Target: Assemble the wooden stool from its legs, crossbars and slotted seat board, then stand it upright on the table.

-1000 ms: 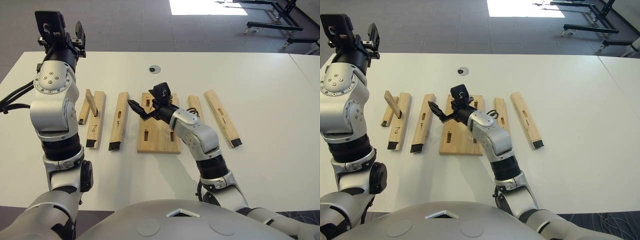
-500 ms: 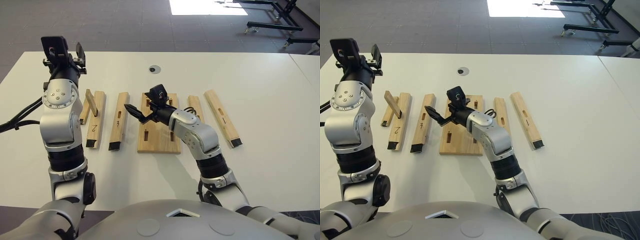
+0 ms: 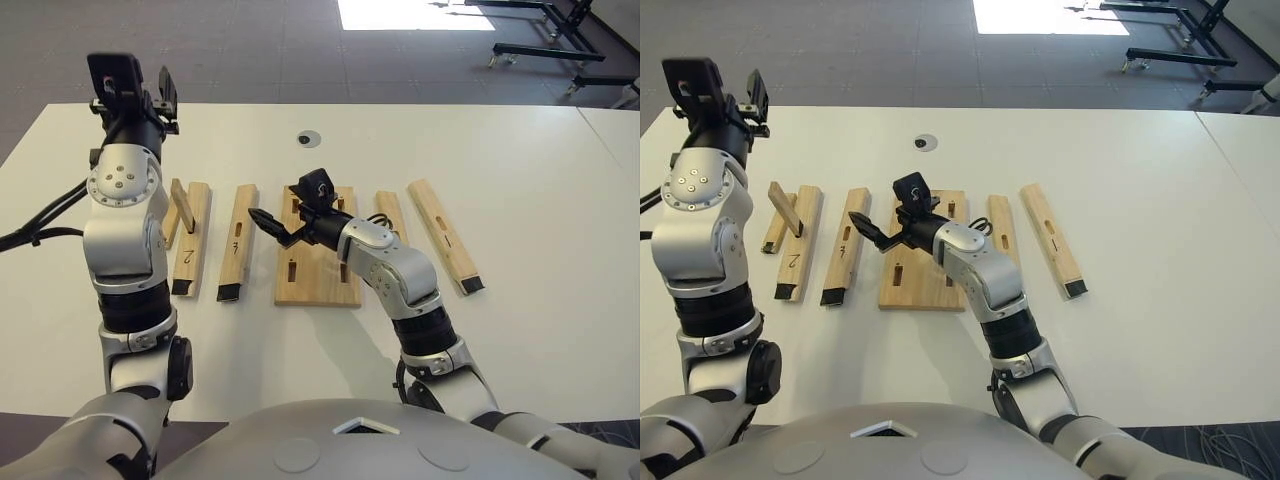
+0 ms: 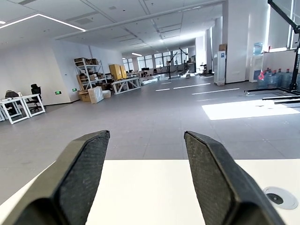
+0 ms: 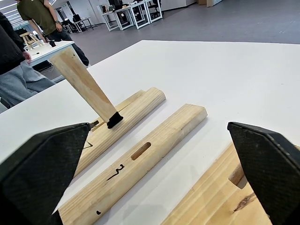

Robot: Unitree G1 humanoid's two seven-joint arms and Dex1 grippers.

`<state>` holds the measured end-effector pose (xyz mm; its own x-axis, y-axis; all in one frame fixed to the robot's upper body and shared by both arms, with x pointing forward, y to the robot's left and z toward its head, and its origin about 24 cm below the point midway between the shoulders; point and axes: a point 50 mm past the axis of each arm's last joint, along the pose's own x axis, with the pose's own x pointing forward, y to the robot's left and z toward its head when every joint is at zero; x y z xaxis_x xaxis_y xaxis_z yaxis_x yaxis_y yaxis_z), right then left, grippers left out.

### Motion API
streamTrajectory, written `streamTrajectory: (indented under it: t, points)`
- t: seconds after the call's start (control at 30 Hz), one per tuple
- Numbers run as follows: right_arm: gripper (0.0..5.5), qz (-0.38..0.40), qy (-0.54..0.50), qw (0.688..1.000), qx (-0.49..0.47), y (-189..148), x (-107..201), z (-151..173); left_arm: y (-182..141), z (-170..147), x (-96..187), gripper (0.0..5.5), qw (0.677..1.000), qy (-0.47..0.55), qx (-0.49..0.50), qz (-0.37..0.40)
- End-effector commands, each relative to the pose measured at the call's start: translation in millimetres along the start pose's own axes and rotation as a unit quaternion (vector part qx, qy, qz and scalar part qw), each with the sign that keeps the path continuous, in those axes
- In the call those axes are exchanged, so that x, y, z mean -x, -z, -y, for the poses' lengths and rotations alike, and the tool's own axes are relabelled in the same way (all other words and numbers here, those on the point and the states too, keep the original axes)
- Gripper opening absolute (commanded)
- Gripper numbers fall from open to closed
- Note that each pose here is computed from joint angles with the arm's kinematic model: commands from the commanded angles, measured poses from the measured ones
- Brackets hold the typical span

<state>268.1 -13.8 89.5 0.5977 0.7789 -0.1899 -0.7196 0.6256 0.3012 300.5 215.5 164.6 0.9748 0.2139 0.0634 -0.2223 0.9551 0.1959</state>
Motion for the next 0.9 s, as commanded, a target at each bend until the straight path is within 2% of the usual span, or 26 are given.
streamTrajectory:
  t: [0.03, 0.1, 0.17, 0.37, 0.57, 0.67, 0.83, 0.9]
  points:
    - [5.4, -0.011, -0.009, 1.0, 0.01, -2, 0, 0, 76, -2, 6, 2.94, 0.995, 0.006, 0.005, -0.097]
    - [5.4, -0.012, -0.011, 1.0, 0.011, -2, 0, 1, 81, -1, 6, 2.94, 0.996, 0.011, 0.012, -0.092]
    - [5.4, -0.01, -0.009, 1.0, 0.01, -3, 0, 1, 63, -2, 1, 2.94, 0.998, 0.008, 0.018, -0.058]
    - [5.4, -0.003, -0.006, 1.0, 0.007, -4, -1, -1, -7, -14, -9, 2.94, 0.999, 0.004, 0.024, 0.039]
    - [5.4, 0.003, 0.001, 1.0, 0.005, -5, -2, -1, -76, -22, -3, 2.94, 0.992, 0.021, 0.043, 0.119]
    - [5.4, 0.008, 0.008, 1.0, 0.004, -7, -1, 2, -92, -33, 2, 2.94, 0.991, 0.013, 0.046, 0.125]
    - [5.4, 0.028, 0.058, 0.998, 0.0, -12, 12, 21, -120, -52, 29, 2.94, 0.991, 0.005, 0.025, 0.132]
    - [5.4, 0.038, 0.082, 0.996, 0.002, -16, 18, 32, -117, -51, 37, 2.94, 0.994, 0.02, 0.019, 0.104]
